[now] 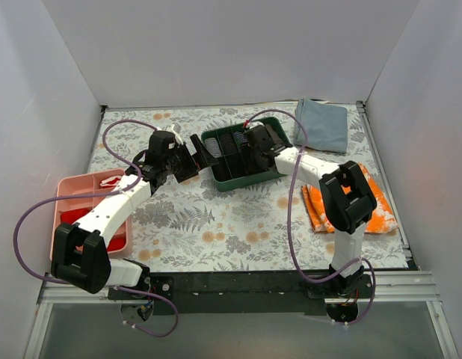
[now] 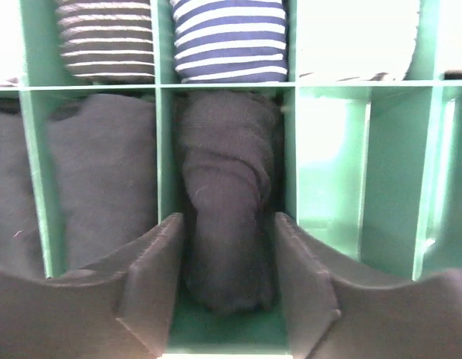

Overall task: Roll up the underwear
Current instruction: Place the underwear in the storage box.

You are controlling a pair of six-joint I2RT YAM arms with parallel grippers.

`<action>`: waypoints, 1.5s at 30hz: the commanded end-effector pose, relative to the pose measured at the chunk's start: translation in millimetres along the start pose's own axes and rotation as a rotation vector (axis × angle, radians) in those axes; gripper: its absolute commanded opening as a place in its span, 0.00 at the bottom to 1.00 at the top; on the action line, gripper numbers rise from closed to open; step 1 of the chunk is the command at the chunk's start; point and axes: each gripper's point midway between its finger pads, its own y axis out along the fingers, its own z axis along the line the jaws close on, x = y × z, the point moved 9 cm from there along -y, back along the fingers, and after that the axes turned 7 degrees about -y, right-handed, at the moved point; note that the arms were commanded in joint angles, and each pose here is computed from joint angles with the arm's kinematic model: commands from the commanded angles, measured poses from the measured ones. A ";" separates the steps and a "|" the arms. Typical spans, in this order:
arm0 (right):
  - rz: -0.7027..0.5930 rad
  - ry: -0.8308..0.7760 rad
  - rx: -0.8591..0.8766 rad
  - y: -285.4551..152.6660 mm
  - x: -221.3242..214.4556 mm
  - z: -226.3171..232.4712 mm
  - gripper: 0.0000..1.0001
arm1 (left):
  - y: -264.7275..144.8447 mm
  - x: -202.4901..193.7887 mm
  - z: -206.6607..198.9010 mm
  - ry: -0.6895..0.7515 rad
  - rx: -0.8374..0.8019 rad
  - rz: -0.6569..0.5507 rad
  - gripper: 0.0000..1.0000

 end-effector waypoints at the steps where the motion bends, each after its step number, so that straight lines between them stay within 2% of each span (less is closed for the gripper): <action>1: -0.052 -0.023 0.018 -24.9 10.6 -1.9 0.66 | -5.1 -0.1 -0.5 0.007 -0.017 -0.006 0.98; 2: -0.064 -0.029 0.028 -30.4 16.5 -1.5 0.75 | -4.8 -0.8 0.3 0.004 -0.016 -0.003 0.98; 3: -0.063 -0.030 0.025 -32.9 18.9 -2.0 0.78 | -4.9 -0.9 0.2 0.003 -0.016 -0.002 0.98; 6: -0.092 -0.026 0.012 -45.3 27.9 -4.5 0.80 | -4.8 -1.6 1.2 0.004 -0.015 -0.001 0.98; 8: -0.126 -0.019 0.004 -55.7 36.1 -6.2 0.77 | -5.4 -2.4 1.8 0.005 -0.015 0.001 0.98; 11: -0.148 -0.011 0.018 -59.8 42.4 -8.6 0.61 | -5.8 -2.3 1.4 0.004 -0.016 0.000 0.98; 12: -0.153 -0.008 0.021 -60.3 44.8 -9.2 0.47 | -5.8 -2.3 1.4 0.004 -0.016 0.000 0.98; 15: -0.140 -0.002 0.026 -55.4 43.9 -10.5 0.24 | -6.1 -1.7 0.5 0.005 -0.019 -0.002 0.98; 17: -0.132 -0.002 0.037 -50.8 42.5 -10.0 0.18 | -6.3 -1.5 0.2 0.005 -0.019 -0.002 0.98; 22: -0.103 -0.004 0.053 -40.2 38.1 -10.0 0.11 | -4.6 -2.6 2.7 0.002 -0.009 0.002 0.98; 34: 0.000 -0.007 0.090 -25.5 6.5 -8.8 0.07 | 0.1 -3.9 6.5 -0.001 0.006 0.015 0.98; 41: 0.084 -0.004 0.049 -22.0 -14.9 -13.0 0.03 | 2.4 -8.8 13.0 -0.006 0.013 0.029 0.98; 45: 0.076 -0.004 0.049 -22.7 -12.2 -12.9 0.03 | 3.4 -9.8 14.7 -0.007 0.017 0.034 0.98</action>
